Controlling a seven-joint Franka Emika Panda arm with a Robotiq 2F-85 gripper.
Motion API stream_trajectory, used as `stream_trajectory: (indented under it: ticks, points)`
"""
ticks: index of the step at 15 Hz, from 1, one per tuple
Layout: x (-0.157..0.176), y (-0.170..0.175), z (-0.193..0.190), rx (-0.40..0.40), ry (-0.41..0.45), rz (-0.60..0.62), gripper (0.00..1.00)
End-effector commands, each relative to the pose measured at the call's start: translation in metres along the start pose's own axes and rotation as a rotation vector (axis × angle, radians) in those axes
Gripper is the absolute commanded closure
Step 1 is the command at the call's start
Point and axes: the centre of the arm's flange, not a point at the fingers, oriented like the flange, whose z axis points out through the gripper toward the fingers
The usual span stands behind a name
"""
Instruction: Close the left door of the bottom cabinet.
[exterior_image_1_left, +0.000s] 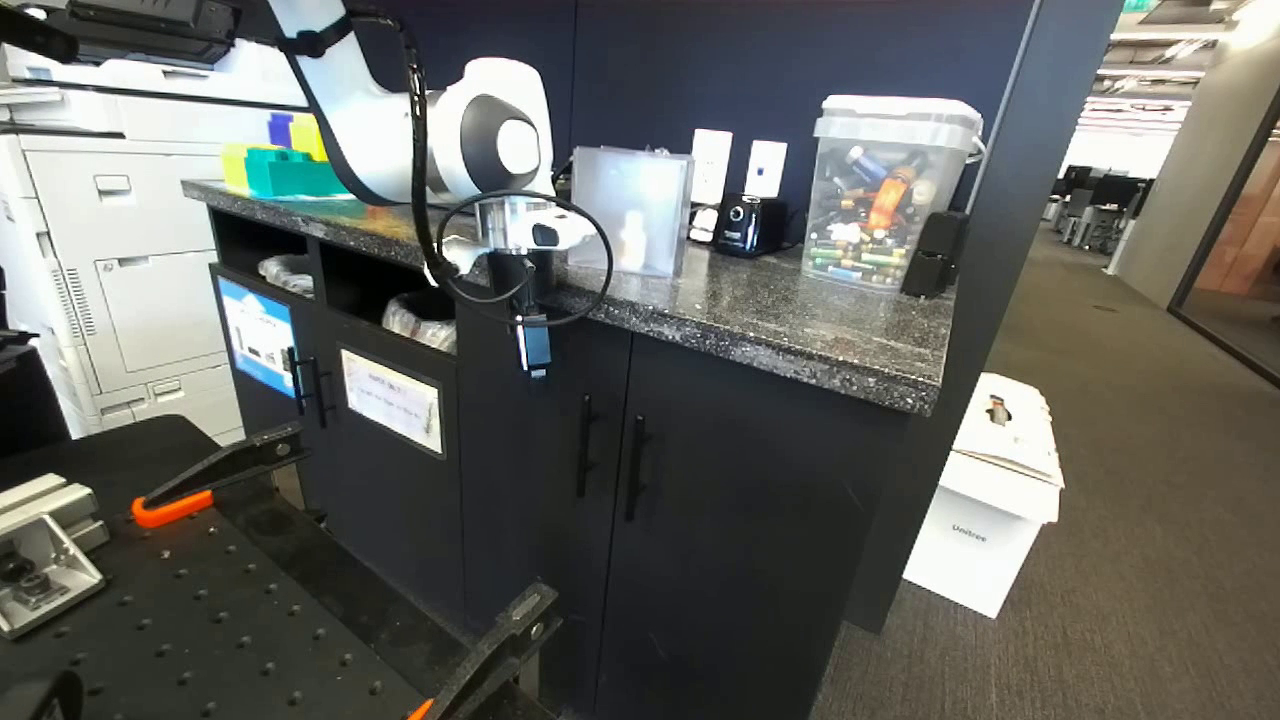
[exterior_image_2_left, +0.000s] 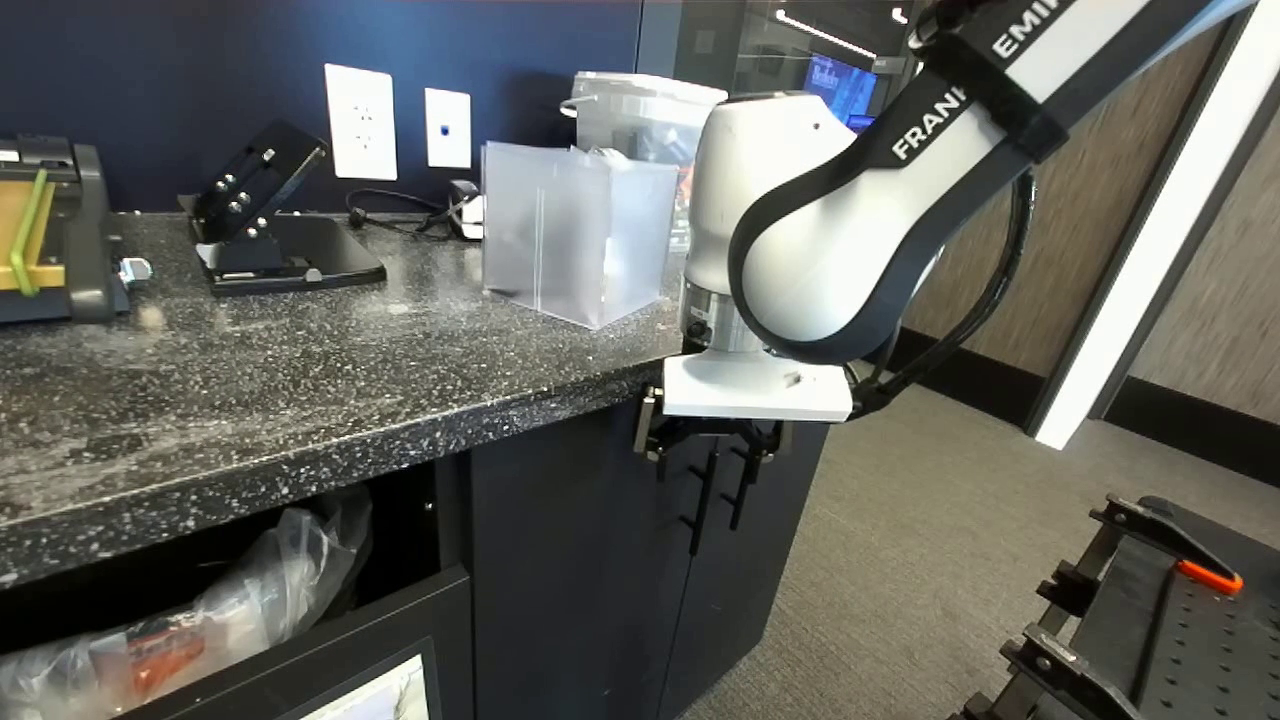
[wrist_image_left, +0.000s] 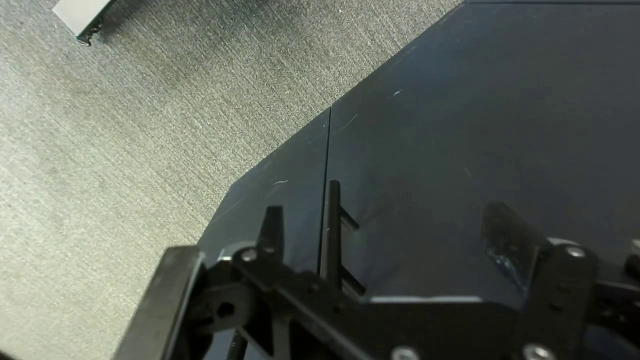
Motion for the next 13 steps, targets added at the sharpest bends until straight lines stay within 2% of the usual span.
stream_trajectory:
  ticks: [1, 9, 10, 11, 13]
  points:
    - [-0.065, 0.032, -0.021, 0.039, -0.071, -0.124, 0.00]
    - [-0.068, 0.028, -0.018, 0.041, -0.068, -0.127, 0.00]
    - [-0.068, 0.027, -0.017, 0.025, -0.083, 0.124, 0.00]
    - [-0.001, 0.001, 0.005, -0.006, -0.004, -0.001, 0.00]
    - [-0.001, 0.001, 0.005, -0.006, -0.004, -0.001, 0.00]
